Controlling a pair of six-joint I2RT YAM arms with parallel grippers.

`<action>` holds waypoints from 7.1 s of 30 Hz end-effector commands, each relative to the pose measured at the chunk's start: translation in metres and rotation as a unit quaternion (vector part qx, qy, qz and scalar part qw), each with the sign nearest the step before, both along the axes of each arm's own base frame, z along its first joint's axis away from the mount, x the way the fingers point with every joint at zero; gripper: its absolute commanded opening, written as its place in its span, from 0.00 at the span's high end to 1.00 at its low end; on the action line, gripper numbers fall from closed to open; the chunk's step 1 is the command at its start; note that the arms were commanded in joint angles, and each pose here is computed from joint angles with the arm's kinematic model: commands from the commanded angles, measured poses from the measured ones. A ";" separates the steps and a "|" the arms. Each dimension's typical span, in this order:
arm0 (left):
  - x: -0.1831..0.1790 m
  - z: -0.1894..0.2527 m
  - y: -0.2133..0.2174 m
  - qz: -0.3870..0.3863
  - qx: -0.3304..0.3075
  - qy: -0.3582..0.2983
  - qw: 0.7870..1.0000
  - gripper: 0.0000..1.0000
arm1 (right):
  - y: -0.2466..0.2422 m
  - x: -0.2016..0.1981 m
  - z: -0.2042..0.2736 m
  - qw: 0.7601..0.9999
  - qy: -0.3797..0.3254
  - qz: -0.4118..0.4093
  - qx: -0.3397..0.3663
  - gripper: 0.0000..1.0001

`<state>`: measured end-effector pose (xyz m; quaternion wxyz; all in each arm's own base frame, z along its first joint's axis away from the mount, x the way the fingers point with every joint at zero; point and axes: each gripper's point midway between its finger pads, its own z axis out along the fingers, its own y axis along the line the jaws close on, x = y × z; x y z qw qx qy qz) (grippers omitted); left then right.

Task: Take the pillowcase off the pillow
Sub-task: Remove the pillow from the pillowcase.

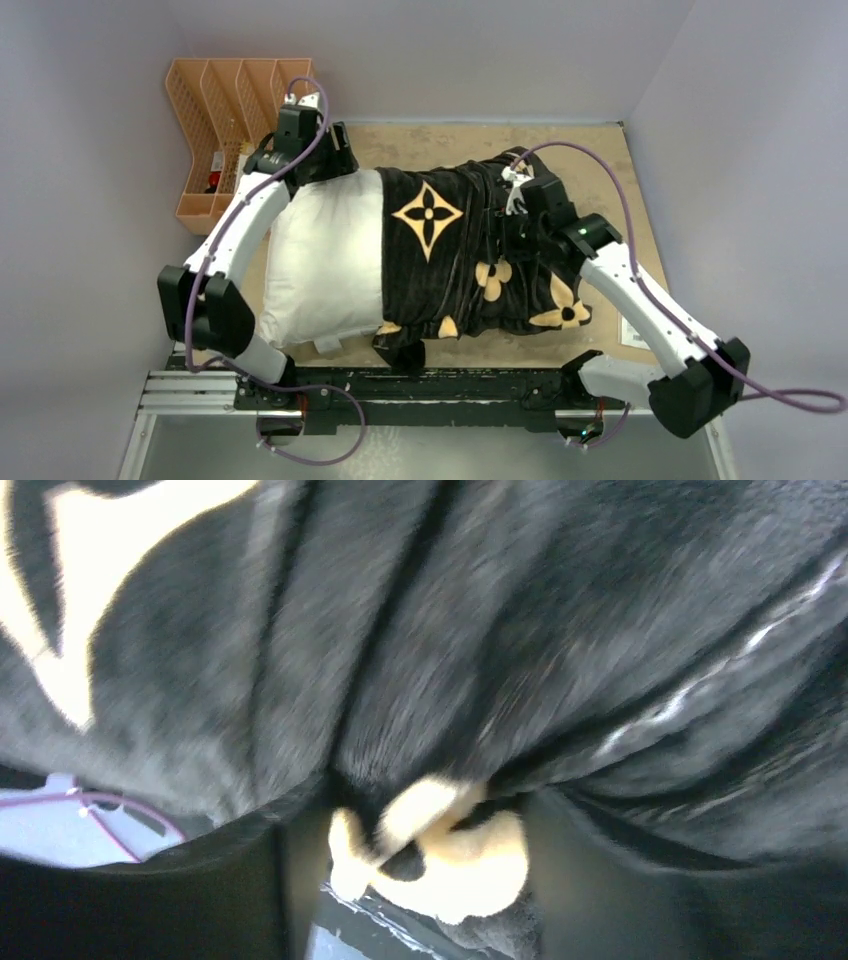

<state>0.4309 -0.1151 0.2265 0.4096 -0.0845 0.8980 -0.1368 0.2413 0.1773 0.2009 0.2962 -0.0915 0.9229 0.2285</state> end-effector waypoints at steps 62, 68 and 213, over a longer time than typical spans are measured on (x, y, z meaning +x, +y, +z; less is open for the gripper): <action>-0.174 -0.015 0.053 0.099 0.123 0.002 0.987 1.00 | -0.126 0.004 -0.011 0.909 -0.194 -0.332 -0.163 1.00; -0.165 -0.006 0.062 0.120 0.144 -0.006 0.982 1.00 | -0.137 -0.009 0.001 0.905 -0.196 -0.343 -0.157 1.00; -0.147 -0.068 -0.026 -0.080 -0.066 0.043 0.994 1.00 | -0.116 0.123 0.070 0.955 -0.159 -0.245 -0.050 0.24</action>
